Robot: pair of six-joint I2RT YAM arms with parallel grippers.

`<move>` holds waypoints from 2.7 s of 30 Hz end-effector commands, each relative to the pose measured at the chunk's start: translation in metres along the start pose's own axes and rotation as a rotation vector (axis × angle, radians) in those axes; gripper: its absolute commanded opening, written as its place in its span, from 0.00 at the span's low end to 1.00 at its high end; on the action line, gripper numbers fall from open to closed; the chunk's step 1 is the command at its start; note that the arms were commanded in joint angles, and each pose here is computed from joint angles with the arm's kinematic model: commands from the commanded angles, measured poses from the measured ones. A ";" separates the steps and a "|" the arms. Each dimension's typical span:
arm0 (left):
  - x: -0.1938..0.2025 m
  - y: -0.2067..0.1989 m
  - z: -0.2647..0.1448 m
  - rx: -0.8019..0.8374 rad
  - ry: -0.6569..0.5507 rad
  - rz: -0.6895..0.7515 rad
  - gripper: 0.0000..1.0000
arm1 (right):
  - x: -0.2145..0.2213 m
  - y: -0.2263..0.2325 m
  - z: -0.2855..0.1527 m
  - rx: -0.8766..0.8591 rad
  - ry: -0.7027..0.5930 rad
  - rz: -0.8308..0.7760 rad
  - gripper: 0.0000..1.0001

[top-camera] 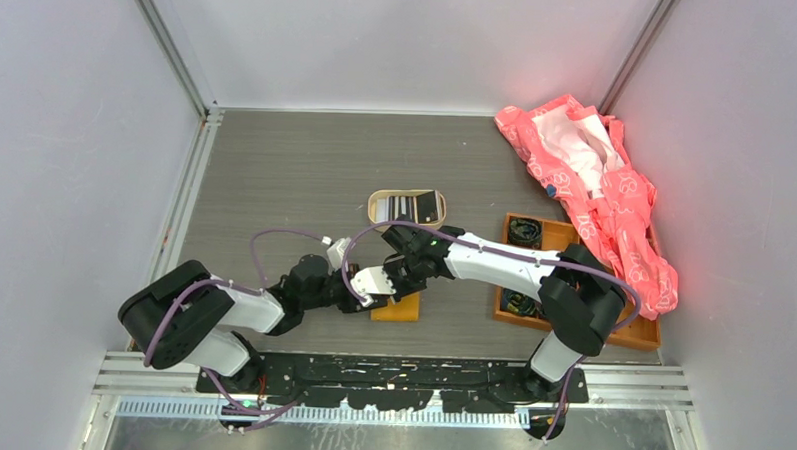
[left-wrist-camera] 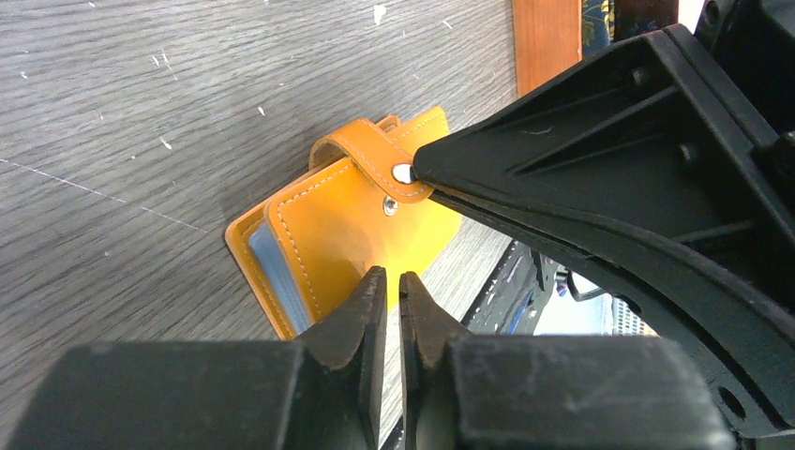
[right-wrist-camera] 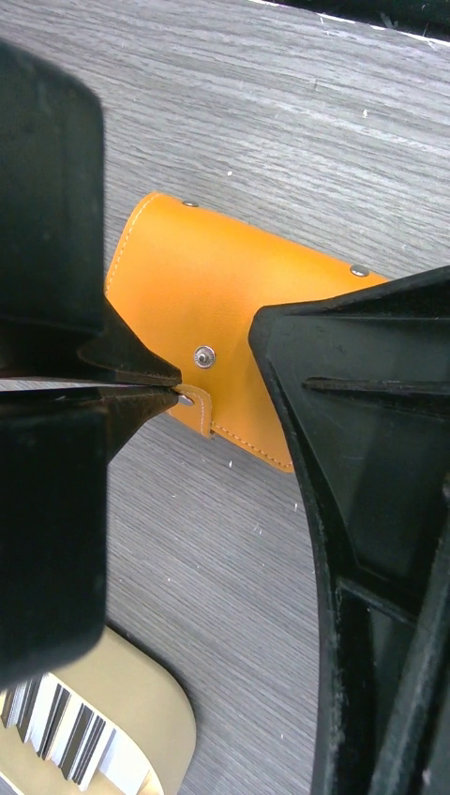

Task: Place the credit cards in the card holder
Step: Close the card holder at the center of the board.

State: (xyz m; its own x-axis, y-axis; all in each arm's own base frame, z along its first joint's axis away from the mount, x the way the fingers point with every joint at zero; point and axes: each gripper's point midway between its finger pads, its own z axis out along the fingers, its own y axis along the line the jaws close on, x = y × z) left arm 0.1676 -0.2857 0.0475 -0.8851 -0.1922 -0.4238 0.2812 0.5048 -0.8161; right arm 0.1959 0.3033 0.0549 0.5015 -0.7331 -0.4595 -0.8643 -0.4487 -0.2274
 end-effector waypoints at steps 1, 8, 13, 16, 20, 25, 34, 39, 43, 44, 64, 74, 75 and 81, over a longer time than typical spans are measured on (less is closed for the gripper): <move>-0.011 -0.022 0.003 0.067 -0.012 0.020 0.12 | -0.013 -0.001 -0.009 0.012 -0.042 -0.023 0.01; -0.008 -0.012 0.010 0.040 -0.004 0.002 0.10 | -0.014 0.005 -0.006 -0.008 -0.037 -0.033 0.01; -0.001 0.005 0.013 -0.006 0.004 -0.029 0.00 | -0.013 0.011 -0.005 -0.024 -0.027 -0.051 0.01; 0.004 0.014 0.013 -0.036 0.008 -0.041 0.00 | -0.012 0.015 -0.004 -0.034 -0.022 -0.062 0.01; 0.006 0.020 0.014 -0.054 0.009 -0.050 0.00 | -0.011 0.020 -0.003 -0.047 -0.008 -0.085 0.01; 0.007 0.022 0.013 -0.058 0.010 -0.050 0.00 | -0.008 0.021 -0.004 -0.046 0.014 -0.107 0.01; 0.008 0.022 0.014 -0.057 0.013 -0.053 0.00 | -0.004 0.028 -0.006 -0.061 0.030 -0.139 0.01; 0.008 0.022 0.015 -0.056 0.013 -0.056 0.00 | -0.006 0.033 -0.004 -0.080 0.029 -0.158 0.01; 0.008 0.022 0.014 -0.055 0.014 -0.056 0.00 | -0.007 0.039 -0.001 -0.101 0.047 -0.191 0.01; 0.008 0.023 0.014 -0.056 0.014 -0.057 0.00 | -0.006 0.041 0.000 -0.108 0.055 -0.202 0.01; 0.009 0.020 0.014 -0.042 0.016 -0.058 0.00 | 0.019 0.101 0.022 -0.311 0.200 -0.342 0.01; 0.002 0.009 0.011 -0.009 -0.003 -0.039 0.00 | 0.008 0.095 0.027 -0.262 0.207 -0.225 0.17; 0.000 0.005 0.011 -0.001 -0.006 -0.034 0.01 | 0.000 0.087 0.023 -0.226 0.181 -0.191 0.23; -0.019 -0.018 -0.006 -0.013 -0.041 0.050 0.13 | -0.022 0.056 -0.021 -0.128 0.022 -0.058 0.46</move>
State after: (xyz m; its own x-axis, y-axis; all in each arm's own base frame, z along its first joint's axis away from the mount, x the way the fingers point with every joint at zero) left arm 0.1698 -0.2915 0.0482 -0.8970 -0.2088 -0.3896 0.2461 0.4963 -0.8326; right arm 0.1516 0.2910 0.0403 0.6703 -0.6887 -0.2762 -0.7416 -0.6347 -0.2172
